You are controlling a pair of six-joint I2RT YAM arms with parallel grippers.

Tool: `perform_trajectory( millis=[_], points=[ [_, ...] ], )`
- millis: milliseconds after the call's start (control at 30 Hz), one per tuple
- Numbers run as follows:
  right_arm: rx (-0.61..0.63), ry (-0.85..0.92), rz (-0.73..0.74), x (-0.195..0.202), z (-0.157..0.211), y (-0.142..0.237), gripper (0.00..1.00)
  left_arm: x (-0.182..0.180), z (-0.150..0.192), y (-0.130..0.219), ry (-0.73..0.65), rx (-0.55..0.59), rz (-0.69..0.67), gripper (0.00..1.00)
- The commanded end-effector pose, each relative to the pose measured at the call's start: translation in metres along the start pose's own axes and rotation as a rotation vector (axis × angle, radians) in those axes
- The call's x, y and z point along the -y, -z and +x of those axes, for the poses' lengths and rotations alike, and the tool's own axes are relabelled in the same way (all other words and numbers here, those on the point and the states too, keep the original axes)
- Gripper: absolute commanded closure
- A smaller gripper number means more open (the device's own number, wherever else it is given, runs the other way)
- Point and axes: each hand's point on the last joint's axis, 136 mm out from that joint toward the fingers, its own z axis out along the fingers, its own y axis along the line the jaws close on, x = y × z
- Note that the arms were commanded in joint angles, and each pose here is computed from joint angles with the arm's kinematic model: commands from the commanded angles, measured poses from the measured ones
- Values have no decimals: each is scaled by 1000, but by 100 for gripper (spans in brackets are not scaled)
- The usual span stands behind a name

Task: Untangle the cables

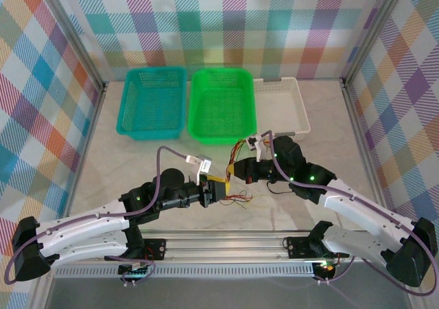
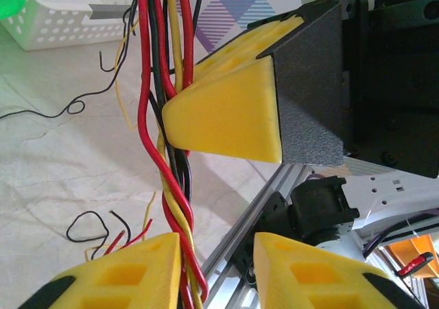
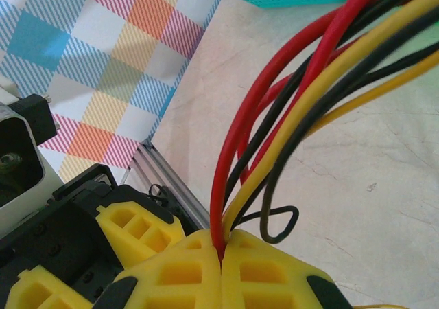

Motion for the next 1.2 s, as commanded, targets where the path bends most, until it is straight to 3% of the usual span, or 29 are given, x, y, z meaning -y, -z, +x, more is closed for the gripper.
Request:
perform_trajectory(
  millis=[0,67,300,533,900,1167],
  points=[
    [31,13,-66,-17,-11,3,100,10,-5,-3,2,15,48,73],
    [31,12,-71,-19,-11,4,100,8,-3,-6,3,7,38,79],
    [29,10,-70,-19,-11,5,100,0,1,-10,-16,-21,-10,80],
    [29,6,-68,-19,-11,6,100,-5,2,-10,-18,-18,-32,100],
    [19,-16,125,27,2,14,100,-18,-19,29,-16,122,-111,100],
    [16,-28,49,24,-1,9,100,-18,-18,28,20,135,-93,100]
  ],
)
